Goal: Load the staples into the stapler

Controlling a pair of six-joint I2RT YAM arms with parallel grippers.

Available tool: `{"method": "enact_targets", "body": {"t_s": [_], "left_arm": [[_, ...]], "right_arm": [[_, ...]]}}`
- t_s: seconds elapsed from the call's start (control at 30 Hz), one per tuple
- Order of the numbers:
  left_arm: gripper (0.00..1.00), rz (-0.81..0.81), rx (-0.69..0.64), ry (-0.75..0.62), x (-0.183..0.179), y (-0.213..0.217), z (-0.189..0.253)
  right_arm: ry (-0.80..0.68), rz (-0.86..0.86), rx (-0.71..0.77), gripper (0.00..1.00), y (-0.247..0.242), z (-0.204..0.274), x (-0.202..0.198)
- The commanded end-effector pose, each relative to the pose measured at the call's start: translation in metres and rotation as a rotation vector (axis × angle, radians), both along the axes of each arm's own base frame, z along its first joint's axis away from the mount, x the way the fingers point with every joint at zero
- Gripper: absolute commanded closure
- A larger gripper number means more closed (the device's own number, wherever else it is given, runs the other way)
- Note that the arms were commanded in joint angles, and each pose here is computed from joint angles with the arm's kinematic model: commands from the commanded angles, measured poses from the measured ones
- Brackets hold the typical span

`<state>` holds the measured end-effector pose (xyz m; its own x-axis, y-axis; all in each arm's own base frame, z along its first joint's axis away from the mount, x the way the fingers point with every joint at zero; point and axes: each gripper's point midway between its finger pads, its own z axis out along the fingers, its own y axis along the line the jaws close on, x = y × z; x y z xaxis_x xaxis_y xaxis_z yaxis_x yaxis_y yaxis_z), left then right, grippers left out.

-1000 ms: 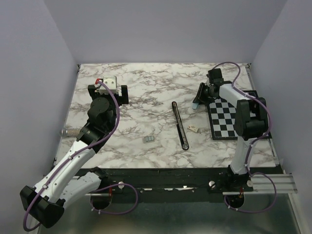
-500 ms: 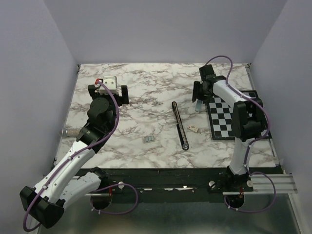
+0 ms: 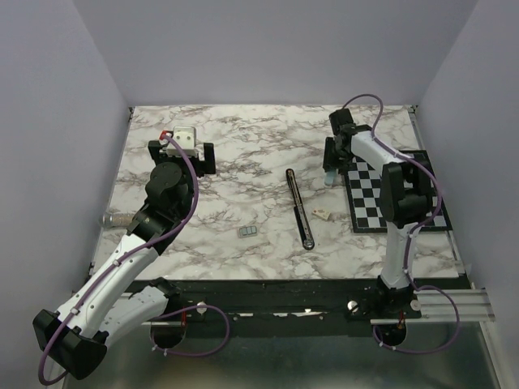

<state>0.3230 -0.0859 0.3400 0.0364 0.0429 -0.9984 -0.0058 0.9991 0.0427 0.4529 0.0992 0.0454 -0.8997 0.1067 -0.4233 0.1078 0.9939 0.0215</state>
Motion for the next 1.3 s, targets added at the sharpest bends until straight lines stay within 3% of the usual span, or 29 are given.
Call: {"method": "enact_targets", "body": {"t_s": [0.0, 0.17, 0.37, 0.8, 1.13, 1.27], "left_arm": [[0.01, -0.039, -0.014, -0.01, -0.002, -0.005, 0.007], [0.01, -0.079, -0.005, -0.014, -0.002, -0.011, 0.008], [0.01, -0.292, 0.017, -0.047, -0.01, -0.044, 0.012], [0.01, -1.044, 0.17, -0.115, -0.079, -0.148, -0.003], [0.01, -1.431, 0.186, -0.084, -0.131, -0.191, -0.028], [0.01, -1.546, 0.198, -0.017, -0.152, -0.206, -0.041]], "right_arm": [[0.009, -0.005, -0.015, 0.49, -0.001, -0.002, 0.005], [-0.029, 0.02, -0.004, 0.76, 0.002, 0.013, 0.004], [-0.128, 0.14, 0.06, 0.93, 0.024, 0.056, -0.008], [-0.435, 0.7, 0.268, 0.95, 0.101, 0.183, -0.114], [-0.705, 1.227, 0.468, 0.95, 0.156, 0.242, -0.23], [-0.806, 1.371, 0.499, 0.95, 0.161, 0.254, -0.256]]}}
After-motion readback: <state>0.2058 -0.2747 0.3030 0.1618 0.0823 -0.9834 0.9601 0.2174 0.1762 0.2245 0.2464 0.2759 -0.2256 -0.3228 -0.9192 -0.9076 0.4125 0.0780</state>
